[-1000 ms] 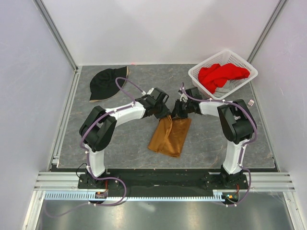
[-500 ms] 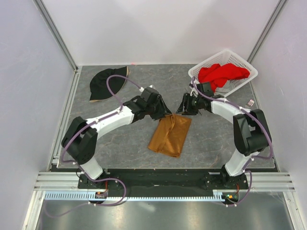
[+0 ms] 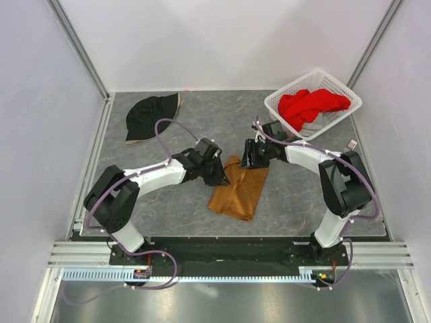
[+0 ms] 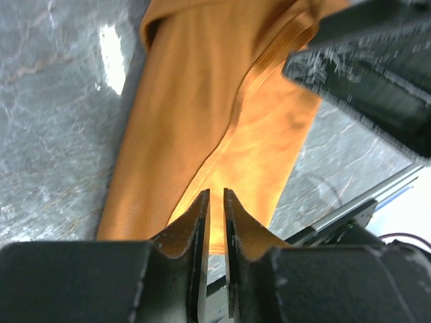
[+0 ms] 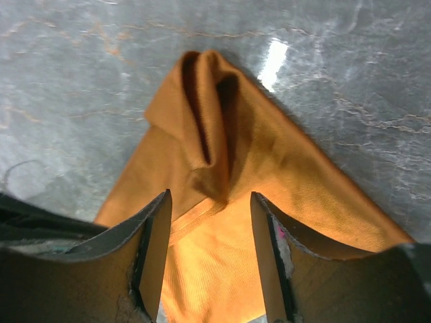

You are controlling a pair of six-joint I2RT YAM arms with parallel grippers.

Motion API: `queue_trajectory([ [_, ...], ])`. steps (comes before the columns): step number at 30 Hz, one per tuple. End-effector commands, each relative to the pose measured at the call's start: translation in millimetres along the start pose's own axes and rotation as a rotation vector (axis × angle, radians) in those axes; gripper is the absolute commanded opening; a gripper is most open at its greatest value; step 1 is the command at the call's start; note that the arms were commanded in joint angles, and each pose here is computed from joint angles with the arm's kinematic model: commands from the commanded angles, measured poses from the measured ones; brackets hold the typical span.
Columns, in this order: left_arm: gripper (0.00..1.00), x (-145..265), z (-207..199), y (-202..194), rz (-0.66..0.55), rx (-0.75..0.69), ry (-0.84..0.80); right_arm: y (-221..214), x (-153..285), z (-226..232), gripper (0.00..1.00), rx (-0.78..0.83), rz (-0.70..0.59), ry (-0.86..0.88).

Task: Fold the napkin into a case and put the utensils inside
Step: Fold the upper triangle-folded napkin at the center of the board, then smooth out the 2/3-rectangle-folded napkin at the center of the board.

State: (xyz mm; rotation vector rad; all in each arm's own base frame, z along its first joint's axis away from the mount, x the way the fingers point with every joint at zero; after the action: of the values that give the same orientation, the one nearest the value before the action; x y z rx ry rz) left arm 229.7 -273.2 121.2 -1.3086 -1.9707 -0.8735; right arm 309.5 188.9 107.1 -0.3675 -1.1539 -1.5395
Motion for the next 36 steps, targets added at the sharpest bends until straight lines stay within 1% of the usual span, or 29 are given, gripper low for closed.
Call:
queue_trajectory([
  [1,0.19,2,-2,-6,0.023,-0.052,-0.047,13,-2,-10,0.53,0.039,-0.042,-0.096],
  [5,0.18,1,6,-16,0.049,-0.052,-0.035,17,-4,-21,0.41,0.033,-0.041,-0.15],
  [6,0.18,0,7,-18,0.052,-0.054,-0.033,20,-3,-23,0.35,0.029,-0.046,-0.152],
  [7,0.18,0,8,-20,0.056,-0.054,-0.035,20,-5,-25,0.32,0.028,-0.044,-0.157],
  [9,0.18,1,10,-23,0.062,-0.056,-0.032,24,-5,-27,0.28,0.028,-0.052,-0.16],
  [14,0.18,-1,13,-27,0.073,-0.062,-0.027,27,-20,-35,0.24,0.046,-0.037,-0.172],
  [16,0.18,-2,13,-28,0.075,-0.064,-0.024,28,-25,-37,0.2,0.047,-0.033,-0.173],
  [17,0.18,-2,14,-29,0.079,-0.063,-0.021,29,-27,-37,0.15,0.049,-0.037,-0.171],
  [23,0.18,-2,15,-34,0.095,-0.065,-0.024,27,-31,-41,0.08,0.048,-0.027,-0.184],
  [28,0.18,-6,19,-39,0.117,-0.055,-0.007,33,-19,-34,0.11,0.046,-0.063,-0.177],
  [31,0.18,-2,16,-39,0.101,-0.054,-0.023,37,-4,-27,0.23,0.047,-0.095,-0.182],
  [32,0.18,-1,16,-38,0.095,-0.055,-0.024,38,1,-25,0.31,0.047,-0.098,-0.181],
  [33,0.19,3,13,-37,0.086,-0.059,-0.04,36,3,-23,0.34,0.045,-0.099,-0.182],
  [35,0.22,7,12,-37,0.076,-0.063,-0.048,38,13,-17,0.41,0.05,-0.124,-0.171],
  [36,0.28,9,12,-38,0.074,-0.064,-0.049,36,15,-16,0.43,0.048,-0.121,-0.165],
])
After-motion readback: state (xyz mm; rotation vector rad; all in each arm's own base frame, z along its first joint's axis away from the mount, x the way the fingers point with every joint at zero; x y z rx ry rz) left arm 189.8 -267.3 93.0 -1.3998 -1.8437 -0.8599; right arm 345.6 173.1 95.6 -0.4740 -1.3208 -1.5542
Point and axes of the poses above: each gripper's point midway between its finger pads, its own x axis back along the fingers, its own z axis along the line the jaws close on, y = z × x, the point moved 7 cm from there along x, back along the fingers, and after that the axes turned 7 degrees about x, right-handed, at the moved point
